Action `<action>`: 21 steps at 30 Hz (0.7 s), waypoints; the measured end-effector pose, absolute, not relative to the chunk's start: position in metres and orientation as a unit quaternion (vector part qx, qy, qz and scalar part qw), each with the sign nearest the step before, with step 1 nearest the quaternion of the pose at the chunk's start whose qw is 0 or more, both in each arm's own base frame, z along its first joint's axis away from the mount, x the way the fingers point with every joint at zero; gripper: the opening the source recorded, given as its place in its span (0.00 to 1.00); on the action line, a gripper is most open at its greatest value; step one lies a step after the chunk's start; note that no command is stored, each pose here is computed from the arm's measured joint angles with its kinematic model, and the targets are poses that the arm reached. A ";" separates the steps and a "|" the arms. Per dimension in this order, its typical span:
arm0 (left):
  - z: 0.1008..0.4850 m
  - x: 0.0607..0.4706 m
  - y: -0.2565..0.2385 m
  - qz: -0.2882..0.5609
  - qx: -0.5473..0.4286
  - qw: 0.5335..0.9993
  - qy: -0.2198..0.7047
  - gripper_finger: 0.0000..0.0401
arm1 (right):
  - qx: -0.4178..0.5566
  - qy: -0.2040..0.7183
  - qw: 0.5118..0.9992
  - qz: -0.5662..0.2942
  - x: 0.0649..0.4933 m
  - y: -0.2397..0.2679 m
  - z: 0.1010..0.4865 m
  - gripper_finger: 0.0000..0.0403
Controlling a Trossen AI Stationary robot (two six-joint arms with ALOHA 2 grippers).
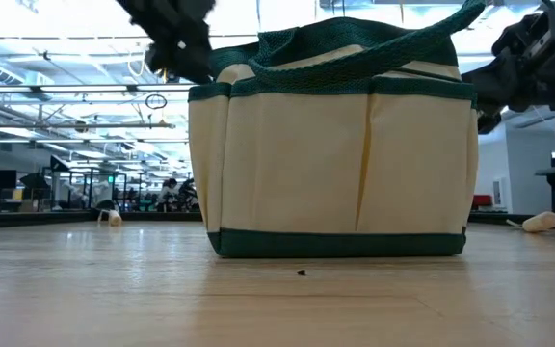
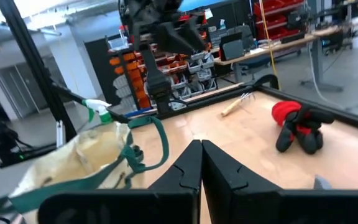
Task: Pick & Place Garden tools in Gardening bag
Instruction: Put the red gloves in the gardening bag
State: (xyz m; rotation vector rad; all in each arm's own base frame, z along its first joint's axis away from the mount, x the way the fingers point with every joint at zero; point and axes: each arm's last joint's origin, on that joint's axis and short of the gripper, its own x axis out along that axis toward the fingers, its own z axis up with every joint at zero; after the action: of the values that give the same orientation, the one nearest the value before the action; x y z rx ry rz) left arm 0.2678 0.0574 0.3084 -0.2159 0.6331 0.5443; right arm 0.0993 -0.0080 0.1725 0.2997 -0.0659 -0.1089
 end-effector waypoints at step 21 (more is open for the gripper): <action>0.269 0.316 0.170 0.332 -0.143 0.862 0.356 0.44 | 0.207 -0.036 0.976 -0.052 0.099 -0.008 0.172 0.00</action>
State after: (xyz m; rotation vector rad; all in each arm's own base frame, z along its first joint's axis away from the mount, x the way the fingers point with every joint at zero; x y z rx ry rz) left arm 0.3157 0.1705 0.2693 -0.3009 0.7467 0.6956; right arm 0.0993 -0.0080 0.1725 0.4180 -0.0725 -0.1052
